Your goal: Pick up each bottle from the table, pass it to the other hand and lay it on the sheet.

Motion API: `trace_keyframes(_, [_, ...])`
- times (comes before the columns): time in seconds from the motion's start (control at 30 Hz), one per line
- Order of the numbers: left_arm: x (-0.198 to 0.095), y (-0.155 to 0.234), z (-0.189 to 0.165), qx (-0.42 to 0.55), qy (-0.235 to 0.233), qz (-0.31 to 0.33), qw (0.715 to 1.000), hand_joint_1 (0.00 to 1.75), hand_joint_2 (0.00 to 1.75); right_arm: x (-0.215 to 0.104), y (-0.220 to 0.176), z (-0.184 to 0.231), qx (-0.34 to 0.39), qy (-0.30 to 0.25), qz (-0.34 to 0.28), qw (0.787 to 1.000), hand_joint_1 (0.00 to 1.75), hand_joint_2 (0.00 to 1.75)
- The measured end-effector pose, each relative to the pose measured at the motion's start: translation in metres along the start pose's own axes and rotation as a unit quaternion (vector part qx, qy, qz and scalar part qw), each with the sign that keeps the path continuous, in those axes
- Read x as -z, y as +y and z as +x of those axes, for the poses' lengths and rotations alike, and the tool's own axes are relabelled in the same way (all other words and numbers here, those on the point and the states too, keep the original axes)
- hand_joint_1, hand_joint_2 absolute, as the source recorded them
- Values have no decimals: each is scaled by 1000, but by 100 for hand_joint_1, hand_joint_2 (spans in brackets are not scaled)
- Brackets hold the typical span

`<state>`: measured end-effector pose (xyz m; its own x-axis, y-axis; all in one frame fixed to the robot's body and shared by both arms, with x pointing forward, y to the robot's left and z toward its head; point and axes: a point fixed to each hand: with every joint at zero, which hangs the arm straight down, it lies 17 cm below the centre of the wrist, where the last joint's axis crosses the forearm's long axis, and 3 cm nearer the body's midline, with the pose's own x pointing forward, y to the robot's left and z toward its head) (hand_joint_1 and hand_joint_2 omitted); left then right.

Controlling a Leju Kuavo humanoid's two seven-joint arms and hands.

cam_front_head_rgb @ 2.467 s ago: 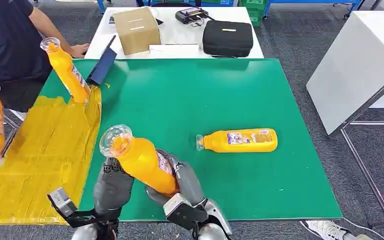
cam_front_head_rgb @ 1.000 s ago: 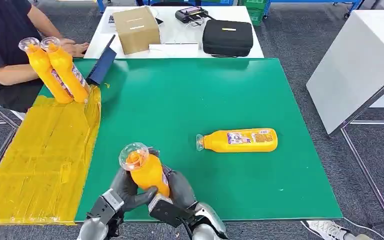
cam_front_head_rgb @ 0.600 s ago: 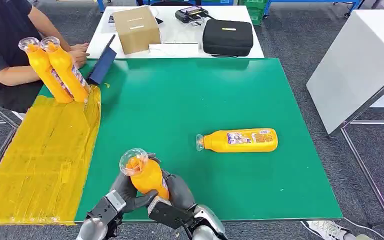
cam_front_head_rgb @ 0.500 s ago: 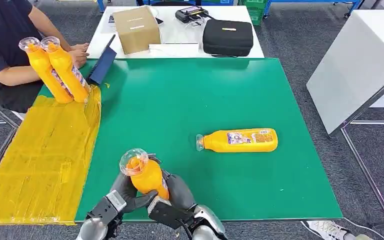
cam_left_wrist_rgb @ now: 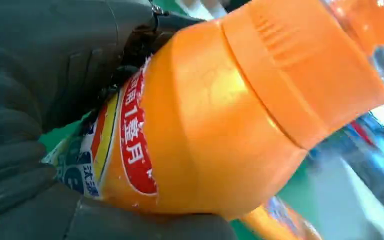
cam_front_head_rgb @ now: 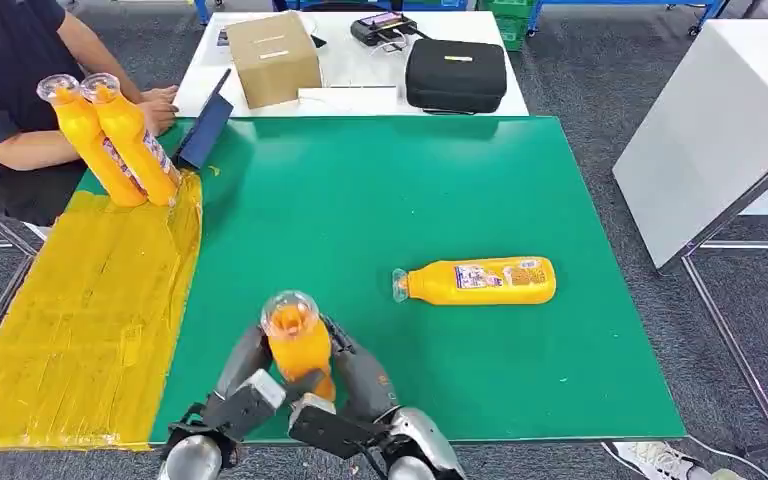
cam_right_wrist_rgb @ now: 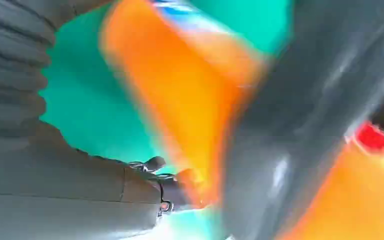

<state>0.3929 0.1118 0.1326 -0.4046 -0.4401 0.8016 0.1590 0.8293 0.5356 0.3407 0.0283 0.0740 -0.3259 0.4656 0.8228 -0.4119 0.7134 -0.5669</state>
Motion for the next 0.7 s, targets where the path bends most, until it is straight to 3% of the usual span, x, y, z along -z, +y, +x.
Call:
trace_keyframes(0.2, [6,101,-22,187,16,129,974,175,175,-42,-70,-48,-36,33,-51,997,0,0])
trace_keyframes(0.37, [-10,172,-21,397,11,222,891,175,175,-94,-137,-90,-79,58,-82,992,0,0])
trace_keyframes(0.5, [-20,190,-23,517,13,230,824,175,175,-125,-184,-105,-109,70,-98,987,0,0])
trace_keyframes(0.57, [-25,201,-36,549,31,222,805,175,175,-134,-200,-110,-116,75,-101,985,0,0])
trace_keyframes(0.7, [-32,241,-76,555,136,252,781,175,175,-147,-231,-120,-130,86,-104,982,0,0])
